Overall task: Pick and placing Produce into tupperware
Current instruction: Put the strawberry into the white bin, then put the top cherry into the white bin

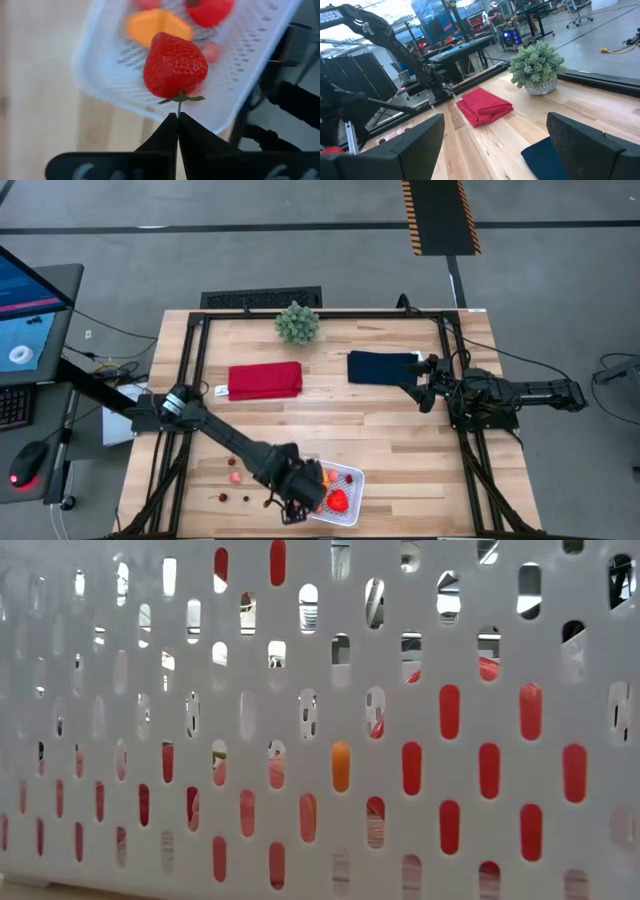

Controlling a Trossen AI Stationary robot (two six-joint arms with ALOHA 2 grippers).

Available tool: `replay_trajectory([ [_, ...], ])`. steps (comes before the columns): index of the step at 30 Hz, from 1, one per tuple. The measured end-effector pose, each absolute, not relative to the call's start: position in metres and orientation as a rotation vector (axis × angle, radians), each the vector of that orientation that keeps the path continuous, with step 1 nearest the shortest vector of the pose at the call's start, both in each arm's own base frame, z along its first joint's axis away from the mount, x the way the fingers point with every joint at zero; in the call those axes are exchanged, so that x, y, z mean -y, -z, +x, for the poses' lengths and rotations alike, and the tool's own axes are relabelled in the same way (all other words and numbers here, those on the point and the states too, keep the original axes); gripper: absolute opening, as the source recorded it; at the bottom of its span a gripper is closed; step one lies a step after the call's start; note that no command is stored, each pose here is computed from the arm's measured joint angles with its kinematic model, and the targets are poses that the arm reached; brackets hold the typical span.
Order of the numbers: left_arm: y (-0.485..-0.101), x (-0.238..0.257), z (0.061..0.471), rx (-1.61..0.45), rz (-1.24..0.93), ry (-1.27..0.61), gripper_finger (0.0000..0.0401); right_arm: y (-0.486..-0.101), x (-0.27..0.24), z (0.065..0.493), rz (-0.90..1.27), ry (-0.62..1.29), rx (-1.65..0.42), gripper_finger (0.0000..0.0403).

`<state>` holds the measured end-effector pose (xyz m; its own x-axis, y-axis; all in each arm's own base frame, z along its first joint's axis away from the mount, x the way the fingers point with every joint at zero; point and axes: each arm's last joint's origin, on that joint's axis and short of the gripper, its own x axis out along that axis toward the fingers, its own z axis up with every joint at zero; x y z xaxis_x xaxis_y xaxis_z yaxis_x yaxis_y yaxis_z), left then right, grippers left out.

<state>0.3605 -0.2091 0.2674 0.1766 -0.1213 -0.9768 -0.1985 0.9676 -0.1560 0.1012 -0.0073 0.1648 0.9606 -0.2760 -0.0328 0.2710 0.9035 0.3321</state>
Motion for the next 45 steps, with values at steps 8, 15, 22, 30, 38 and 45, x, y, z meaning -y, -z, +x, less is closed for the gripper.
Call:
replay_trajectory([
  [8, -0.263, 0.214, 0.369, -1.348, -0.276, -0.017, 0.0000, -0.165, 0.007, 0.101, 0.341, 0.283, 0.015, 0.0374],
  [15, -0.264, 0.207, 0.378, -1.304, -0.305, -0.010, 0.0032, -0.165, 0.007, 0.101, 0.341, 0.283, 0.015, 0.0374],
  [22, -0.264, 0.202, 0.380, -1.305, -0.310, -0.026, 0.0143, -0.165, 0.007, 0.101, 0.341, 0.283, 0.015, 0.0374],
  [30, -0.314, 0.163, 0.360, -1.293, -0.347, -0.320, 0.0220, -0.165, 0.007, 0.101, 0.341, 0.283, 0.015, 0.0374],
  [38, -0.358, 0.122, 0.322, -1.291, -0.572, -0.540, 0.0191, -0.165, 0.007, 0.101, 0.341, 0.283, 0.015, 0.0374],
  [45, -0.376, 0.094, 0.260, -1.227, -0.660, -0.629, 0.0150, -0.165, 0.007, 0.101, 0.341, 0.283, 0.015, 0.0374],
])
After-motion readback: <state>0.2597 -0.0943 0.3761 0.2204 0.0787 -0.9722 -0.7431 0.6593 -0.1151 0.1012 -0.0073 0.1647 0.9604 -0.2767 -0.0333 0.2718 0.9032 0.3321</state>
